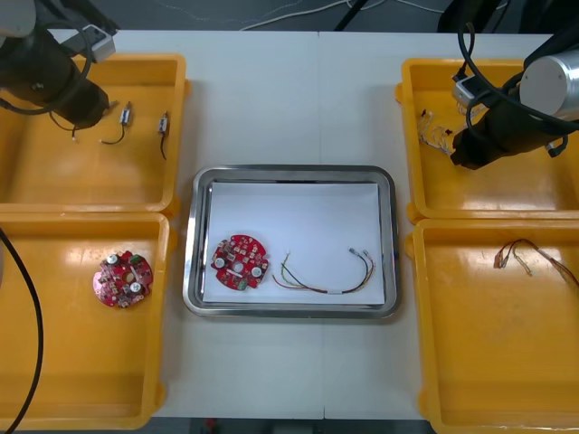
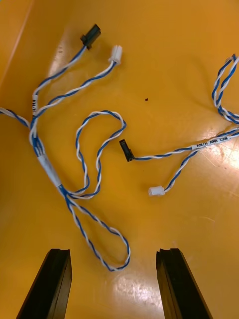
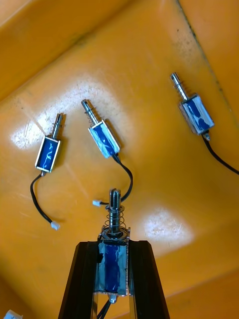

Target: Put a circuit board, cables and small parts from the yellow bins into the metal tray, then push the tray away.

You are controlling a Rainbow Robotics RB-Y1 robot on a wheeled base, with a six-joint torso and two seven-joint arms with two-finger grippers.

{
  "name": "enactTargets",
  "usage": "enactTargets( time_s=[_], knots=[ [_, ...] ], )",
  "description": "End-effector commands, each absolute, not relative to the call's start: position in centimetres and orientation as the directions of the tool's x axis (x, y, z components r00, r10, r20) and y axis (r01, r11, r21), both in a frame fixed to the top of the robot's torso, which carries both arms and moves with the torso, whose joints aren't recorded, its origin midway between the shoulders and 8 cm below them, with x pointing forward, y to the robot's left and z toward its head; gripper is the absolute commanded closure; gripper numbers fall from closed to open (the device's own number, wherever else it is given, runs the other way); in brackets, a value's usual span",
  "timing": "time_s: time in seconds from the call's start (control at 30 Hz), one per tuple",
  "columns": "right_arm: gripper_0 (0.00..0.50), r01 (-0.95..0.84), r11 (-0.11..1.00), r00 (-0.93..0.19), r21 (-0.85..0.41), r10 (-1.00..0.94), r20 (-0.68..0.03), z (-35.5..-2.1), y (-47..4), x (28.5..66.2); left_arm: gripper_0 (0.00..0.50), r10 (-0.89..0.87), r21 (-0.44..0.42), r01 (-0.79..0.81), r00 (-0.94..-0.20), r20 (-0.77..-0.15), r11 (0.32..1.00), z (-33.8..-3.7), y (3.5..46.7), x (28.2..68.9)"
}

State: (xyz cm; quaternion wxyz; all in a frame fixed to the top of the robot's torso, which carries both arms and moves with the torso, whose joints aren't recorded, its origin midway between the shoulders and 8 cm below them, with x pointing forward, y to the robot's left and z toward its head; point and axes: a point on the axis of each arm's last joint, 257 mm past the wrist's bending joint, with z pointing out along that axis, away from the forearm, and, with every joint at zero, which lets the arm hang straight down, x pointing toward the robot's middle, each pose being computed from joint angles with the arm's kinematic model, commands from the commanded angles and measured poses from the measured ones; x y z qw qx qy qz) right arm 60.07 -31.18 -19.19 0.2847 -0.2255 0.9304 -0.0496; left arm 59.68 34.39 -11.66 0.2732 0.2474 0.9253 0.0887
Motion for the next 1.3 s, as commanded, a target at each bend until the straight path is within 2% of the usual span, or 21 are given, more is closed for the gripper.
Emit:
enactTargets(
  time_s=[0.03, 0.37, 0.4, 0.43, 0.47, 0.5, 0.53, 0.9, 1.3],
  knots=[
    [0.000, -0.426, 0.869, -0.691, -0.252, -0.492, -0.529, -18.3, -29.4, 61.8, 0.500, 0.570, 0.365, 0.442, -0.690, -0.446, 0.820, -8.9, 37.1, 57.9],
    [0.005, -0.439, 0.854, -0.682, -0.281, -0.520, -0.514, -19.8, -28.1, 62.1, 0.500, 0.477, 0.314, 0.368, -0.764, -0.434, 0.875, -8.0, 36.3, 53.2],
    [0.053, -0.440, 0.853, -0.681, -0.282, -0.522, -0.514, -19.8, -28.0, 62.1, 0.500, 0.471, 0.310, 0.363, -0.768, -0.434, 0.879, -7.8, 36.2, 52.9],
    [0.222, -0.442, 0.851, -0.680, -0.283, -0.524, -0.512, -19.9, -27.9, 62.1, 0.500, 0.462, 0.308, 0.354, -0.770, -0.440, 0.883, -7.7, 35.9, 52.5],
    [0.316, -0.442, 0.851, -0.680, -0.281, -0.523, -0.514, -19.9, -27.8, 62.1, 0.500, 0.457, 0.309, 0.346, -0.767, -0.450, 0.886, -7.4, 35.8, 52.5],
    [0.475, -0.443, 0.850, -0.679, -0.285, -0.525, -0.512, -19.9, -27.9, 62.1, 0.500, 0.446, 0.306, 0.333, -0.762, -0.469, 0.892, -7.0, 35.4, 52.4],
    [0.500, -0.446, 0.848, -0.678, -0.286, -0.528, -0.512, -19.9, -27.8, 62.1, 0.500, 0.436, 0.303, 0.322, -0.761, -0.481, 0.897, -6.8, 35.2, 52.3],
    [0.500, -0.464, 0.826, -0.654, -0.321, -0.564, -0.504, -18.8, -28.5, 62.5, 0.500, 0.325, 0.202, 0.255, -0.746, -0.581, 0.946, -5.8, 32.0, 50.8],
    [0.500, -0.478, 0.805, -0.655, -0.351, -0.593, -0.468, -16.8, -32.1, 61.7, 0.500, 0.224, 0.149, 0.168, -0.769, -0.599, 0.974, -8.0, 28.5, 48.0]
  ],
)
